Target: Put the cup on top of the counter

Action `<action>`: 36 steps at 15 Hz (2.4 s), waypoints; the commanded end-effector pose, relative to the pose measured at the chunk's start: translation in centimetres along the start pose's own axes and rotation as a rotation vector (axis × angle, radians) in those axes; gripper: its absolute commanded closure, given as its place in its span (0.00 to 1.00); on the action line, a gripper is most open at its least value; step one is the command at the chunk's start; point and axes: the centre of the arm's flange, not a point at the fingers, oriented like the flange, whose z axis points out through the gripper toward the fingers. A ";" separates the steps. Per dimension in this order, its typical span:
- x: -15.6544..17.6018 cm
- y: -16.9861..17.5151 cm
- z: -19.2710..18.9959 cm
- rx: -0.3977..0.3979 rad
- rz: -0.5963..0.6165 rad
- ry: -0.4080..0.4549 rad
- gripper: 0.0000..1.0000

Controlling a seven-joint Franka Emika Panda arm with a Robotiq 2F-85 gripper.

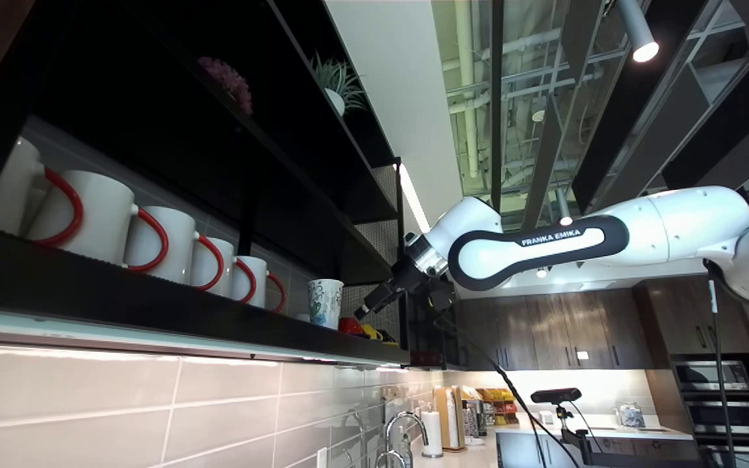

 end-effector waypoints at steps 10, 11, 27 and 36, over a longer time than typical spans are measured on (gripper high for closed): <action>0.4 0.7 2.0 -0.001 0.194 0.101 0.00; 0.4 0.8 2.3 0.008 0.206 0.104 0.00; 0.6 1.2 7.0 0.039 0.238 0.148 0.00; 1.2 0.9 8.9 0.046 0.241 0.161 0.00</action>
